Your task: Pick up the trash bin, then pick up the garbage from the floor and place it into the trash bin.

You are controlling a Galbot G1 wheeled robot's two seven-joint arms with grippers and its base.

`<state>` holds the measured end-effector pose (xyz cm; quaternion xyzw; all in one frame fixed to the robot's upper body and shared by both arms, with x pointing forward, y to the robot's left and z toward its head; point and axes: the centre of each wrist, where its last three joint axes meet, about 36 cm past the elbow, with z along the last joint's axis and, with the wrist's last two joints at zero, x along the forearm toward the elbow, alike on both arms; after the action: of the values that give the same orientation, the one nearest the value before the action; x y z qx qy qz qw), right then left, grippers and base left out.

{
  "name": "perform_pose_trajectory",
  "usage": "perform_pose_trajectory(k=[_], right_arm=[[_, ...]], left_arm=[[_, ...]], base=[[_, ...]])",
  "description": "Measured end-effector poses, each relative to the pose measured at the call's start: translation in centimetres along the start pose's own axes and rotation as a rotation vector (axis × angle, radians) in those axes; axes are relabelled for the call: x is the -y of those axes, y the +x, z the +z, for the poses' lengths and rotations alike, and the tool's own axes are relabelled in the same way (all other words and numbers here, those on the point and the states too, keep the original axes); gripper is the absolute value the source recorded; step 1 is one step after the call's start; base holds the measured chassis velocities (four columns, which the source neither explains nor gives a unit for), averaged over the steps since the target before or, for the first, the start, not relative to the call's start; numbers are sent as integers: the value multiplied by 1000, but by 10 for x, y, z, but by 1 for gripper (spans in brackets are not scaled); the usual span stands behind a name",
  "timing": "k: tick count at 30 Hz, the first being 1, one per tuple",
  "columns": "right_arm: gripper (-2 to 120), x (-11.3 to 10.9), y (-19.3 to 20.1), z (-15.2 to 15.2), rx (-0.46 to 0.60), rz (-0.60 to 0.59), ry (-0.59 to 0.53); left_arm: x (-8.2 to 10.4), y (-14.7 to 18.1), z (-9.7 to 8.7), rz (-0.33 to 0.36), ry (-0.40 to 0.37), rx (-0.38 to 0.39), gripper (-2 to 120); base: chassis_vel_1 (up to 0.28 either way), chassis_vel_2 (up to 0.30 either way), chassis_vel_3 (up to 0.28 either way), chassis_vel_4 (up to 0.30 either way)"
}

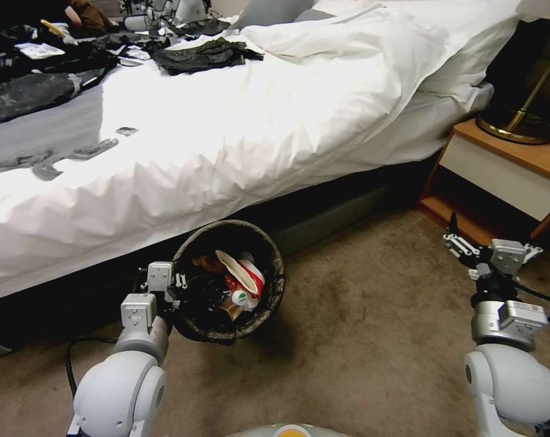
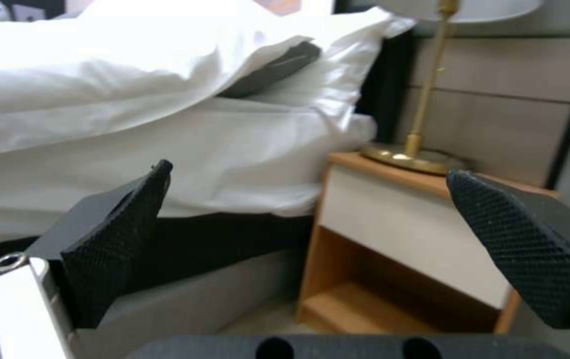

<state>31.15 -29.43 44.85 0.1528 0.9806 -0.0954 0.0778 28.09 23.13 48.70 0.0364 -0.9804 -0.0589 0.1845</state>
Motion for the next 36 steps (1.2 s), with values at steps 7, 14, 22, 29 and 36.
perform_pose_trajectory(k=[7,14,22,29,36], right_arm=[[100,-4,0,2,-14,-14,5],[100,-6,-1,5,-25,-20,4],[100,-8,0,9,-36,-22,6],[100,-11,2,11,-42,-24,6],[100,-11,5,11,-48,-25,5]], left_arm=[[-1,0,-1,3,-4,-2,0],[0,-1,-3,5,-2,-3,0],[1,-1,-2,4,-4,-12,0],[1,0,-2,2,-2,-17,0],[1,2,-1,0,-1,-19,0]], base=[[69,76,71,78],[96,96,112,117],[124,131,124,120],[121,118,122,120],[122,131,132,129]])
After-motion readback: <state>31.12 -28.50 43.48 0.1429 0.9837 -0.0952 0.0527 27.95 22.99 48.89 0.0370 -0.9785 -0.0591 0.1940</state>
